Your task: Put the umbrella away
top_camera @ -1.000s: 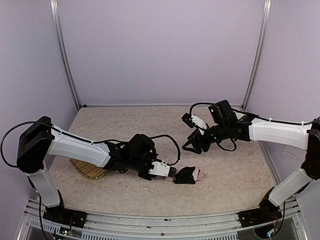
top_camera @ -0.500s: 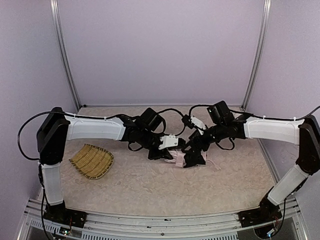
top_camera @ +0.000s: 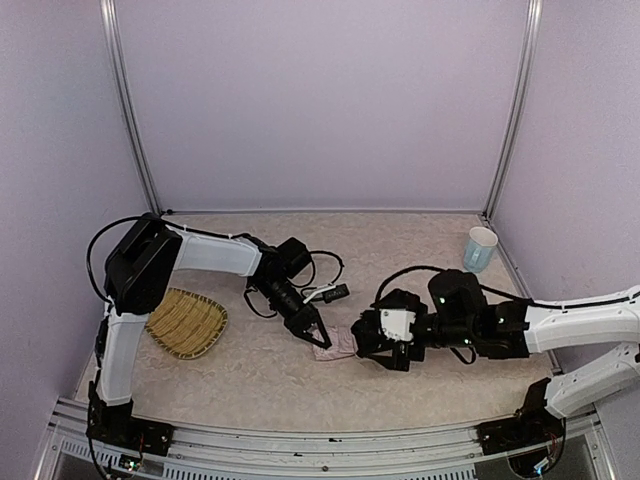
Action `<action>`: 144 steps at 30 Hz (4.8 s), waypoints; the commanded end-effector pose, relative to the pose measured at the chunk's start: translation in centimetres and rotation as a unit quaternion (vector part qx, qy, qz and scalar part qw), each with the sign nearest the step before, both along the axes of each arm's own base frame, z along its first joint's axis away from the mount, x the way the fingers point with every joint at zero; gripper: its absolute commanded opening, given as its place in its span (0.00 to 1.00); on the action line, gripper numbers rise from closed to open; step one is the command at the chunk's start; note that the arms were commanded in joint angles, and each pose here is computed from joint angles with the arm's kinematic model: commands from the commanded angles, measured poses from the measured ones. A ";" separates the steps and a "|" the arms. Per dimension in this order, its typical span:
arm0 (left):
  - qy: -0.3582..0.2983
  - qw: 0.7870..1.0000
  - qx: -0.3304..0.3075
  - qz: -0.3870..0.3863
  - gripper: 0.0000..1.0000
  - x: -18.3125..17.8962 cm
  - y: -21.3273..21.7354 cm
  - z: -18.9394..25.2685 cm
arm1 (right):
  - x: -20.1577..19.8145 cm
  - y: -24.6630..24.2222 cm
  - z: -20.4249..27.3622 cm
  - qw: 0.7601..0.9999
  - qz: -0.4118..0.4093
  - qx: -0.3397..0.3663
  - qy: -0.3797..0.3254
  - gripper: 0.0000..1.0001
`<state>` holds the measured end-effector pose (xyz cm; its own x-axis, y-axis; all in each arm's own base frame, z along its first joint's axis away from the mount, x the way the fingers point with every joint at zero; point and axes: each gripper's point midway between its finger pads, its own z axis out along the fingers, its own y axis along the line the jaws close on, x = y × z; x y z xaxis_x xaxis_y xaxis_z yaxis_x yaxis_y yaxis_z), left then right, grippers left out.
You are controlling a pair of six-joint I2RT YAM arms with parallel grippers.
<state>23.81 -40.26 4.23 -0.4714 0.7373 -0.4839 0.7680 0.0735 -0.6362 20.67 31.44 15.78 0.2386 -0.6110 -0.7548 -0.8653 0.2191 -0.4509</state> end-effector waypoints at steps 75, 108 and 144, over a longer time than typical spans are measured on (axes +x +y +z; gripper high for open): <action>-0.596 0.798 -0.055 0.069 0.99 -4.0 3.1 5.5 | 5.1 -5.9 -1.6 0.856 -0.393 0.170 0.290 0.64; -0.265 0.949 0.004 0.170 0.00 0.8 -2.7 2.1 | 0.2 -2.2 -3.8 0.884 -0.352 0.112 0.288 0.45; -0.146 0.972 0.085 0.165 0.00 0.3 -1.1 -1.8 | 11.8 -2.9 -3.4 0.890 -0.363 0.084 0.262 0.00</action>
